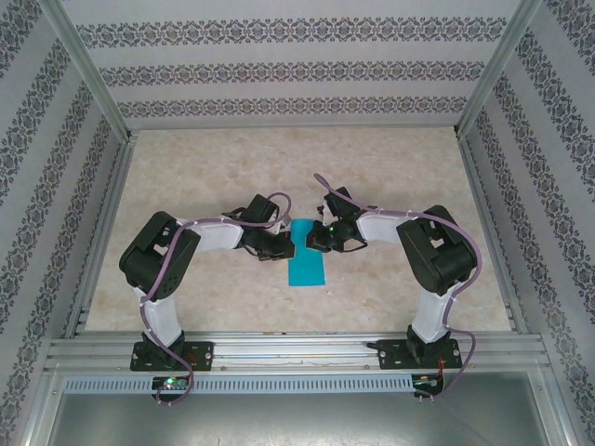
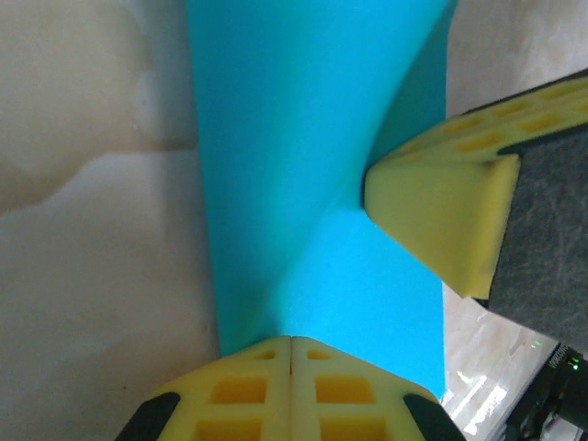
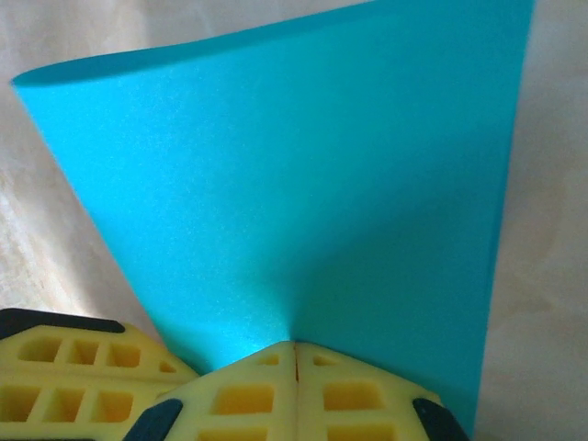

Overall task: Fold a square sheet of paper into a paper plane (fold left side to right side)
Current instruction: Hold the square sheet of paper at the center of the table.

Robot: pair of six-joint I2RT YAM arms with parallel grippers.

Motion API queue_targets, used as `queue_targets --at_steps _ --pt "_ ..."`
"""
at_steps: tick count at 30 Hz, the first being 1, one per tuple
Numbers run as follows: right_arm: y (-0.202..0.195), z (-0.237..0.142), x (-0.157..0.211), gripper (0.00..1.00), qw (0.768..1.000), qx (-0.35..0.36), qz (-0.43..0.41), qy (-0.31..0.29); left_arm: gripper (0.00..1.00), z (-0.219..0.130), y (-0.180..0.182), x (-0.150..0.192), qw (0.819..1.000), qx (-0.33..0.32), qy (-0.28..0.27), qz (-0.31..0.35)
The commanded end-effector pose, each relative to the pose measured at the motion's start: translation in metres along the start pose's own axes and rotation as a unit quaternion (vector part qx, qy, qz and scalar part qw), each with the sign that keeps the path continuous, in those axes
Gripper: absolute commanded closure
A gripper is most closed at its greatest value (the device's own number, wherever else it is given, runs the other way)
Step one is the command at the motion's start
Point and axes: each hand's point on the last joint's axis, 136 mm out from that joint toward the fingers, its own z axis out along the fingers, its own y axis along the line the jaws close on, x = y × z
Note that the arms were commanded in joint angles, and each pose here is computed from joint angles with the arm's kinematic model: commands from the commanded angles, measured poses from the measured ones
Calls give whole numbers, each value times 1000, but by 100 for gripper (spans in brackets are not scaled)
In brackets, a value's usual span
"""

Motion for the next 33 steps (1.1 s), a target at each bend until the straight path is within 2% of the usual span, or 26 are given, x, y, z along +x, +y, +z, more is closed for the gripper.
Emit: queue_targets --at_steps 1,10,13,21,27,33 --pt "-35 8 19 100 997 73 13 23 96 6 8 3 1000 -26 3 17" --pt "11 -19 -14 97 999 23 -10 -23 98 14 26 27 998 -62 24 -11" --pt "18 -30 -14 97 999 20 -17 -34 99 14 29 30 997 -70 25 -19" --pt "11 -50 24 100 999 19 4 -31 99 12 31 33 996 -80 28 -23" --pt "10 -33 58 100 1000 22 3 9 99 13 32 35 996 -80 31 -25" --pt "-17 -17 72 100 997 72 19 29 99 12 25 31 997 -71 27 -25"
